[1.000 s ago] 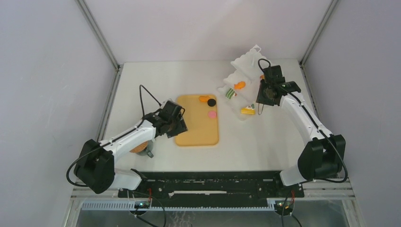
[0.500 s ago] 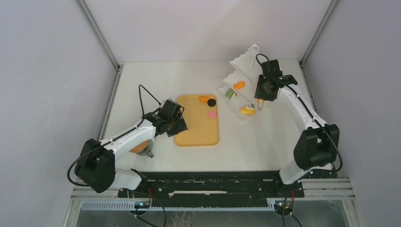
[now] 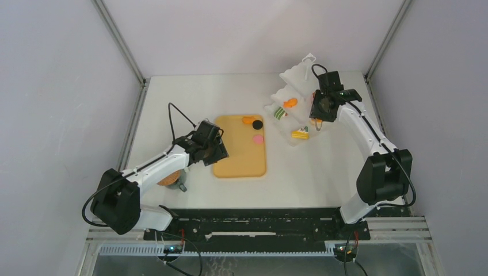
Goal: Serve the afternoon tea
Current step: Place the desert on the desert table.
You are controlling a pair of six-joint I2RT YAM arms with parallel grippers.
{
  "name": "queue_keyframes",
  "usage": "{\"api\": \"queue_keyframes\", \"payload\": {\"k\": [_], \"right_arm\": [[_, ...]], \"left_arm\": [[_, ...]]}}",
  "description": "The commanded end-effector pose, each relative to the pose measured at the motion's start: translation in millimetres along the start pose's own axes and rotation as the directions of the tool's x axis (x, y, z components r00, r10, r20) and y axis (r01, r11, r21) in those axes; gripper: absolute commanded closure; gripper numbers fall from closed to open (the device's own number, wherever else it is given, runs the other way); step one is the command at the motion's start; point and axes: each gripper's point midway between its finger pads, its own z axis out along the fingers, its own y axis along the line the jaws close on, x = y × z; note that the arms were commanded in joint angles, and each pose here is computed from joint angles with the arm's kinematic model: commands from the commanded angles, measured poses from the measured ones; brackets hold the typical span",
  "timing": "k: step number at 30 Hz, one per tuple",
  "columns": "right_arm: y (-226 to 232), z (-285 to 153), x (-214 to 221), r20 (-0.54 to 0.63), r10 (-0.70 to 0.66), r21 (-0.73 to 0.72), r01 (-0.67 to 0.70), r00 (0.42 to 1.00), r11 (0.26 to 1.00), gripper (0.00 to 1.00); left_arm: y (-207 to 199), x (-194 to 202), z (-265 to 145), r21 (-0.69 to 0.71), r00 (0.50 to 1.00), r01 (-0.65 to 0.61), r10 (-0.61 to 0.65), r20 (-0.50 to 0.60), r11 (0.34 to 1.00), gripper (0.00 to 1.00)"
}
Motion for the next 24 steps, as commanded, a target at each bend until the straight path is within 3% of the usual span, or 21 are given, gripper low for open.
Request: {"api": "queue_keyframes", "payload": {"k": [1, 24], "right_arm": [[2, -22, -24, 0.089, 0.013, -0.017, -0.012, 0.996, 1.0, 0.52], [15, -66, -7, 0.156, -0.047, -0.04, 0.054, 0.987, 0.998, 0.54]], "left_arm": [[-17, -15, -6, 0.056, 0.999, -0.016, 0.014, 0.029, 0.998, 0.43], [-14, -9, -5, 0.065, 1.0, -0.001, 0.0, 0.023, 0.998, 0.43]]}}
